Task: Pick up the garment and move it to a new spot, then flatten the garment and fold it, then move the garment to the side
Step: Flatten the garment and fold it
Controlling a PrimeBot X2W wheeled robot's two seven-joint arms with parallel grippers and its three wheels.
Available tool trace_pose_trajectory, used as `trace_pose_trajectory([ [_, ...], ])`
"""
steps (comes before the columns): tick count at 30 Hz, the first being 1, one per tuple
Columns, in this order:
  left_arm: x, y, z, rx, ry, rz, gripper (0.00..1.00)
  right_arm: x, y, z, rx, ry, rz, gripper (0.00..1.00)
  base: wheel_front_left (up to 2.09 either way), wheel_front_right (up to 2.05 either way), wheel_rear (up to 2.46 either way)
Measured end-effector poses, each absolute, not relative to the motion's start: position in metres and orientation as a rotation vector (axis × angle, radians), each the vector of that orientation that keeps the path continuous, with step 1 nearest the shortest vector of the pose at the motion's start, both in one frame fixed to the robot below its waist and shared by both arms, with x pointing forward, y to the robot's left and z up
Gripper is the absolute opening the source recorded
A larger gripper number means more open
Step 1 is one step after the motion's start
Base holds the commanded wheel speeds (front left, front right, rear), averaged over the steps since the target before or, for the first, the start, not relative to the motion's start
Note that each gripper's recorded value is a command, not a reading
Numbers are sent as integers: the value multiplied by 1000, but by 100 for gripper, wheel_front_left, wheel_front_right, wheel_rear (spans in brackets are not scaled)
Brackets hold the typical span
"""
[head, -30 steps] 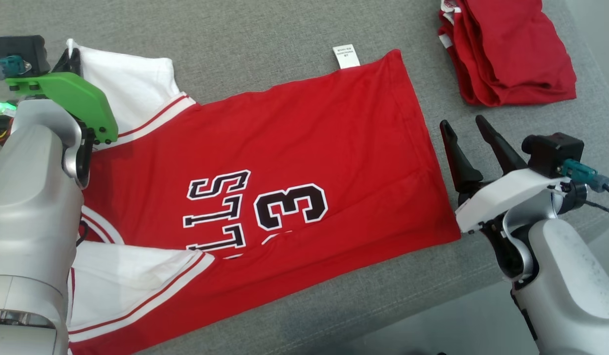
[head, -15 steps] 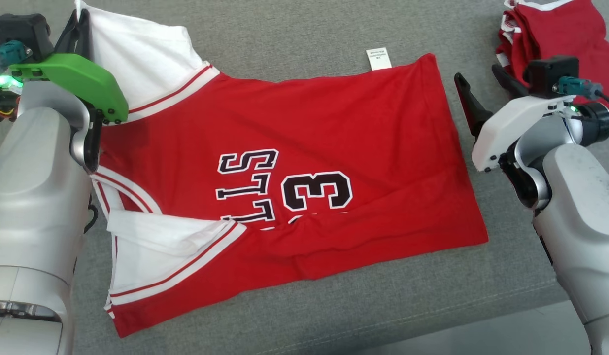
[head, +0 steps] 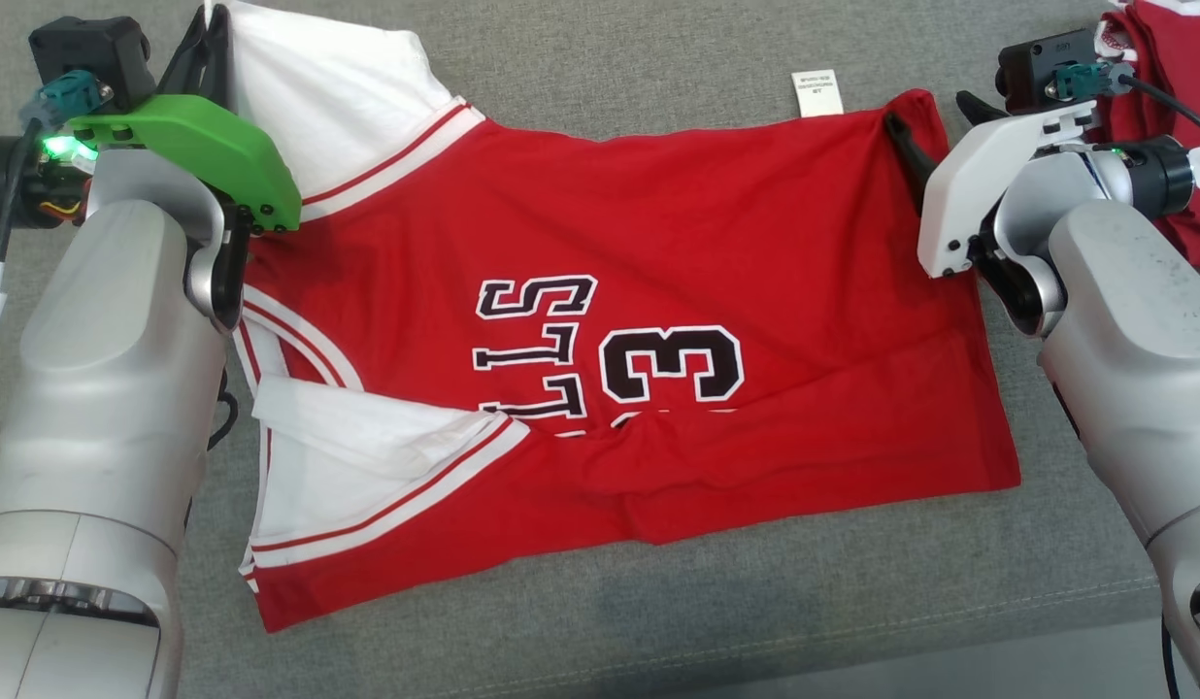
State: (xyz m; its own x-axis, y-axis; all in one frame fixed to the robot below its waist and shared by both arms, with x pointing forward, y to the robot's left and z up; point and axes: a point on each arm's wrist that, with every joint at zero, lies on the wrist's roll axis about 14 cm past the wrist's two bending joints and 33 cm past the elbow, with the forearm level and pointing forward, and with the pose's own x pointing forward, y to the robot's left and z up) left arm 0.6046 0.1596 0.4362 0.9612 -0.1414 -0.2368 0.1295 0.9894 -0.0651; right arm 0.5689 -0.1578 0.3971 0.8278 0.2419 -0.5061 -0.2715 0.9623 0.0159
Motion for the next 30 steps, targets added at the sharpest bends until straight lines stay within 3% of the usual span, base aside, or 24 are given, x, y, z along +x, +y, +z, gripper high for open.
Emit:
trace_pose_trajectory([
  [4, 604, 161, 433, -54, 247, -132, 0, 573, -156, 388, -80, 565, 279, 100, 0, 0, 0],
  [5, 604, 162, 432, -55, 248, -133, 0, 574, -157, 387, -82, 565, 279, 93, 0, 0, 0],
  [7, 604, 162, 431, -56, 249, -132, 0, 577, -157, 386, -95, 572, 281, 68, 0, 0, 0],
  [8, 603, 163, 431, -56, 250, -131, 0, 577, -157, 384, -99, 577, 284, 50, 0, 0, 0],
  [11, 603, 163, 429, -60, 252, -130, 0, 577, -156, 382, -101, 583, 289, 41, 0, 0, 0],
  [13, 603, 164, 429, -60, 253, -129, 0, 577, -159, 382, -104, 586, 285, 21, 0, 0, 0],
  [14, 602, 164, 429, -60, 253, -128, 0, 577, -160, 382, -107, 586, 284, 3, 0, 0, 0],
  [26, 594, 162, 454, -114, 186, -144, 0, 584, -163, 426, -77, 409, 279, 0, 0, 0, 0],
  [30, 574, 167, 464, -173, 141, -144, 0, 564, -166, 433, -27, 349, 283, 0, 0, 0, 0],
])
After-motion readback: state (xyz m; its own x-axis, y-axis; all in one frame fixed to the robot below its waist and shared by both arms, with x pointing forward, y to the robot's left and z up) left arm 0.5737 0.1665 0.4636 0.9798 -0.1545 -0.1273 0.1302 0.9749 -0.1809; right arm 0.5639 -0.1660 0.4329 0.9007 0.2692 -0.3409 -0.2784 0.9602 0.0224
